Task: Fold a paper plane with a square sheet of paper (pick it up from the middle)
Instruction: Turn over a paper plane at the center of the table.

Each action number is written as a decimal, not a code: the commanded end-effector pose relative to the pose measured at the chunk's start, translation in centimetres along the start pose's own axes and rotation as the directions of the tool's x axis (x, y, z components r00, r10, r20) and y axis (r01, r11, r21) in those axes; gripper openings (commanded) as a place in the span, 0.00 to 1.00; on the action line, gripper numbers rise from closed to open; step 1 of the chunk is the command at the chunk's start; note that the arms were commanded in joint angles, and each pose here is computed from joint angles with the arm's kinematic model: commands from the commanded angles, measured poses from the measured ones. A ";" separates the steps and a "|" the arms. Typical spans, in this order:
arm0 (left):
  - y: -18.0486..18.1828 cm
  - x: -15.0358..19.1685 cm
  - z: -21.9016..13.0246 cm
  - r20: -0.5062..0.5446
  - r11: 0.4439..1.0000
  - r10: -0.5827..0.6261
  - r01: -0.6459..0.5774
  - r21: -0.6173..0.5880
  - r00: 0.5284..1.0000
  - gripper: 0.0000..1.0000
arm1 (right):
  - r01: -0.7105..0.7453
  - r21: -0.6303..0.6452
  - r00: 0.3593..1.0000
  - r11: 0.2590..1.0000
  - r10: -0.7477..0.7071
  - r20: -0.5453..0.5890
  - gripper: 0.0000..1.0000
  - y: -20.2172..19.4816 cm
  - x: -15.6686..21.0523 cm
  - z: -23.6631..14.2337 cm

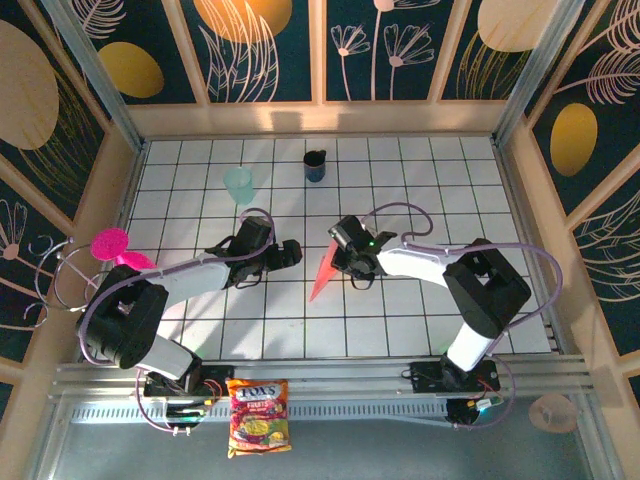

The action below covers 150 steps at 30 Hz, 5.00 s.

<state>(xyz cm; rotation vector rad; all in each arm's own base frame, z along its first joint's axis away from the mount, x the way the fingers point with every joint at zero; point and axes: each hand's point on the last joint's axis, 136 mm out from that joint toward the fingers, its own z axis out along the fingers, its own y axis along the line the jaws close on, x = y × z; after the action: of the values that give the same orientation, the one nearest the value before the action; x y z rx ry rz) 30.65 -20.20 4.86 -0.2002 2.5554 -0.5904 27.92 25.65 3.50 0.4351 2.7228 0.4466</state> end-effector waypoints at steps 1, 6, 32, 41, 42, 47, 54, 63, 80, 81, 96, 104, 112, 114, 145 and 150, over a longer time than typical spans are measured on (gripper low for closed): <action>-0.3 -0.4 0.0 -0.004 1.000 0.002 -0.002 0.003 1.000 0.99 | -0.060 -0.066 0.998 0.996 0.060 0.005 0.35 0.6 -0.5 -0.5; -0.3 -0.4 -0.2 -0.003 1.000 -0.002 0.002 0.006 1.000 0.99 | -0.088 -0.091 0.996 0.992 0.089 0.007 0.26 0.4 -0.9 -0.4; -2.1 -3.0 -4.8 0.143 0.963 -0.185 0.150 0.224 0.972 0.95 | 0.235 -0.690 0.969 0.684 -0.220 0.113 0.05 10.2 -2.4 -6.4; -2.6 -0.9 -2.2 0.019 0.943 -0.215 0.202 0.266 0.976 0.69 | 0.075 -0.734 0.978 0.675 -0.193 -0.077 0.05 8.4 0.1 -2.2; -2.6 -0.7 -1.9 0.006 0.941 -0.215 0.205 0.269 0.977 0.66 | 0.068 -0.730 0.978 0.680 -0.191 -0.087 0.05 8.2 0.2 -1.9; -3.7 0.5 -0.5 -0.079 0.922 -0.200 0.215 0.322 0.976 0.48 | 0.038 -0.682 0.981 0.730 -0.157 -0.113 0.05 6.5 0.2 -0.2; -3.8 1.7 0.8 -0.149 0.912 -0.202 0.241 0.332 0.968 0.38 | 0.000 -0.670 0.983 0.742 -0.124 -0.137 0.05 5.3 0.1 0.7; -2.9 2.6 1.6 -0.172 0.928 -0.195 0.238 0.286 0.966 0.37 | -0.010 -0.660 0.981 0.752 -0.121 -0.153 0.04 4.9 0.3 1.4; -1.3 2.6 2.0 -0.147 0.953 -0.198 0.225 0.202 0.969 0.44 | -0.022 -0.643 0.983 0.765 -0.102 -0.155 0.04 4.2 0.2 1.7; -1.6 2.7 2.1 -0.158 0.949 -0.197 0.229 0.216 0.968 0.43 | -0.022 -0.644 0.982 0.764 -0.103 -0.156 0.03 4.2 0.2 1.7; -4.2 1.7 2.0 -0.181 0.921 -0.167 0.219 0.322 0.969 0.03 | -0.016 -0.654 0.986 0.756 -0.096 -0.135 0.03 4.3 -0.4 0.7; -2.1 0.3 0.3 -0.061 0.957 -0.182 0.191 0.218 0.981 0.00 | 0.023 -0.618 0.995 0.786 -0.081 -0.066 0.03 2.9 -2.3 -0.6; -1.5 0.6 0.3 -0.059 0.951 -0.227 0.234 0.201 0.972 0.00 | 0.034 -0.587 0.995 0.809 -0.082 -0.055 0.03 2.4 -2.3 -0.5; -1.4 0.9 0.6 -0.068 0.949 -0.232 0.241 0.202 0.970 0.00 | 0.030 -0.583 0.994 0.812 -0.085 -0.066 0.03 2.4 -1.9 -0.1; -4.3 0.8 0.5 -0.140 0.907 -0.232 0.267 0.326 0.962 0.00 | 0.111 -0.406 0.994 0.907 -0.107 0.033 0.55 5.9 -0.2 -2.7; -4.4 0.6 0.4 -0.136 0.908 -0.230 0.263 0.327 0.964 0.00 | 0.171 -0.381 0.980 0.909 -0.197 -0.032 0.58 7.6 2.0 -1.4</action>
<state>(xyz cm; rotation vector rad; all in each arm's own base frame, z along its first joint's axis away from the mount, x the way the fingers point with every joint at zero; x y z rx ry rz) 29.55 -23.85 4.68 -0.3947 2.5242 -1.1105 27.76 31.48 7.55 0.1124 2.5742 0.9800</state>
